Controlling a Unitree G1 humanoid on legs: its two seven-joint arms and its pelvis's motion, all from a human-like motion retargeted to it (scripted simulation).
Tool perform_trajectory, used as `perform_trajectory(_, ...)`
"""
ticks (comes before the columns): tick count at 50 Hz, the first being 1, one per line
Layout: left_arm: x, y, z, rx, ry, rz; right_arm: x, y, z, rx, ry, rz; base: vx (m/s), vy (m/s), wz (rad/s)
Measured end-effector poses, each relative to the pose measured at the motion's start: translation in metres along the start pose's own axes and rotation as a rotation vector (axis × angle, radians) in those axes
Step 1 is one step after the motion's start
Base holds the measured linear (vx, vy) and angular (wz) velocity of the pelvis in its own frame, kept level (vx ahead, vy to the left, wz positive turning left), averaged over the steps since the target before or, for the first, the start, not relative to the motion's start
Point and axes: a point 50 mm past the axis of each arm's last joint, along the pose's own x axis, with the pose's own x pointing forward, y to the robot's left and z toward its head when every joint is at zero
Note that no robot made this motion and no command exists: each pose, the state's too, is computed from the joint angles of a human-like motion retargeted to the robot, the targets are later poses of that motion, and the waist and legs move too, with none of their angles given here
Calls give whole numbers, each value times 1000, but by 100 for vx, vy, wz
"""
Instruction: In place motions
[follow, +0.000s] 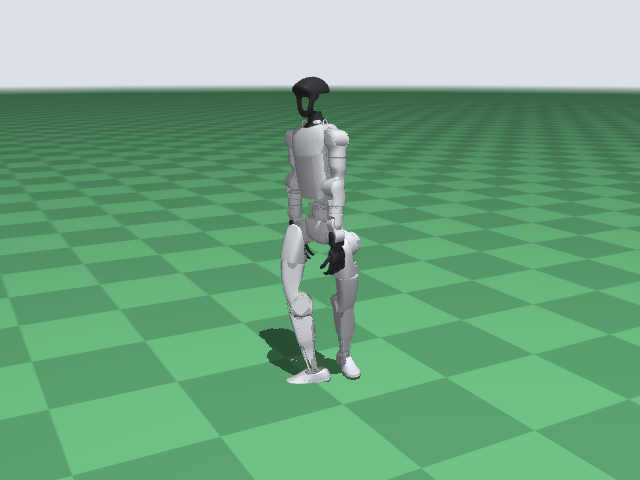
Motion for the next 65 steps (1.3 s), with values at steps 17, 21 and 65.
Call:
perform_trajectory(17,1,11,-52,-89,134,51,-19,17,90,-290,-308,46,8,-16,-129)
perform_trajectory(21,2,9,-44,-119,94,42,-22,16,98,-402,-332,11,3,-1,-167)
perform_trajectory(65,0,19,-36,-64,76,53,1,14,0,-170,-10,91,16,2,-66)
